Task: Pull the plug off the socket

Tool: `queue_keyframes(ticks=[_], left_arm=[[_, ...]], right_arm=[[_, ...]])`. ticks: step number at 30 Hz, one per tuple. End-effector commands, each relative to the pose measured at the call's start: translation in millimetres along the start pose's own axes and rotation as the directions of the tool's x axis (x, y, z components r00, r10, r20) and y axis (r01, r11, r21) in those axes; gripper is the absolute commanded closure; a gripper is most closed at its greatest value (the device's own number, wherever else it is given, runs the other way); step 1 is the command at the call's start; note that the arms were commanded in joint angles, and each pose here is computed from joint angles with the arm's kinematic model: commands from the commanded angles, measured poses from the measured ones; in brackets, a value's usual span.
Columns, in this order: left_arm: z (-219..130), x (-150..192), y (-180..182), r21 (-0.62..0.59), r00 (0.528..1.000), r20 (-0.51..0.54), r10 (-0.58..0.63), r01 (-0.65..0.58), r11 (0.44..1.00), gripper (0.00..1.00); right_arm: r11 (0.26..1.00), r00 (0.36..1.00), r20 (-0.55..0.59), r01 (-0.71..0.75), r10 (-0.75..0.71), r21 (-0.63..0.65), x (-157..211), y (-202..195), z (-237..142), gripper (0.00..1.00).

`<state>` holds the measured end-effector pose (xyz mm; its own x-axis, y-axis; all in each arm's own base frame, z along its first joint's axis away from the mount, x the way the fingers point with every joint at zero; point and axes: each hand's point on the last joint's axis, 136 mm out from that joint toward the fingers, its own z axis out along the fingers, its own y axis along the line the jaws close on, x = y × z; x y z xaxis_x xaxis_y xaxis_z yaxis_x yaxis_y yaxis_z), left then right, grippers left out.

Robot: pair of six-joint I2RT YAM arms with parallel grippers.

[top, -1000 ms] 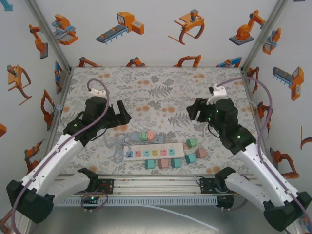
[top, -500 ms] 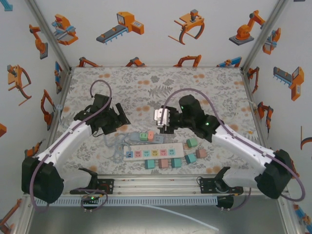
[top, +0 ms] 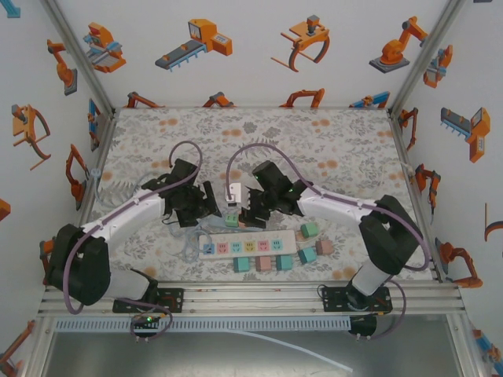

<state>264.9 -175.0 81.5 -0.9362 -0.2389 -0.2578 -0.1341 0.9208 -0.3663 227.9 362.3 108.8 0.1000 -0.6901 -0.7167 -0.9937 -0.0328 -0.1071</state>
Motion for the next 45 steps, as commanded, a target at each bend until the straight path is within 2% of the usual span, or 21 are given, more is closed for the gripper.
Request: queue_keyframes(ticks=[1, 8, 13, 18, 24, 27, 34, 38, 43, 45], left_arm=[[9.9, 15.9, 0.1, 0.008, 0.999, -0.054, 0.009, -0.009, 1.0, 0.26], [24.6, 30.4, 8.4, -0.005, 0.996, -0.09, -0.007, 0.006, 1.0, 0.29], [32.6, 35.7, 15.0, -0.031, 0.994, -0.107, -0.005, 0.002, 1.0, 0.33], [38.9, 38.3, 28.8, -0.107, 0.995, -0.098, 0.002, -0.013, 0.994, 0.35], [48.4, 42.4, 41.6, -0.182, 0.995, -0.101, 0.01, -0.029, 0.983, 0.37], [52.4, 41.7, 42.1, -0.183, 0.995, -0.095, 0.006, -0.023, 0.983, 0.37], [62.9, 42.8, 53.3, -0.241, 0.995, -0.095, -0.002, -0.021, 0.97, 0.38], [69.8, 47.8, 59.9, -0.259, 0.994, -0.107, -0.009, -0.019, 0.966, 0.39], [75.7, 51.5, 65.2, -0.273, 0.993, -0.114, -0.016, -0.016, 0.962, 0.4], [77.3, 51.7, 65.9, -0.275, 0.993, -0.115, -0.016, -0.016, 0.961, 0.4]], right_arm=[[0.999, 0.999, 0.037, -0.034, 0.034, 0.026, -17.2, -6.1, 8.6, 0.42], [0.996, 0.998, 0.032, -0.062, 0.06, 0.065, -6.9, -9.1, 26.2, 0.44], [0.994, 0.997, 0.035, -0.068, 0.066, 0.086, -4.6, -10.7, 27.4, 0.49], [0.993, 0.998, 0.034, -0.065, 0.062, 0.101, -4.1, -13.9, 27.4, 0.54], [0.995, 0.999, 0.025, -0.034, 0.032, 0.09, -3.0, -11.8, 28.2, 0.65], [0.997, 1.0, 0.025, -0.013, 0.011, 0.077, -7.8, -10.9, 25.4, 0.67], [0.998, 0.995, 0.097, 0.027, -0.033, 0.055, -36.0, -9.3, 9.8, 0.75], [0.998, 0.984, 0.179, -0.005, -0.006, 0.061, -49.5, -16.1, -2.6, 0.82], [0.993, 0.994, 0.086, 0.066, -0.074, 0.094, -39.2, -16.8, -4.0, 0.88], [0.992, 0.993, 0.085, 0.074, -0.083, 0.105, -40.4, -17.2, -7.6, 0.89]])
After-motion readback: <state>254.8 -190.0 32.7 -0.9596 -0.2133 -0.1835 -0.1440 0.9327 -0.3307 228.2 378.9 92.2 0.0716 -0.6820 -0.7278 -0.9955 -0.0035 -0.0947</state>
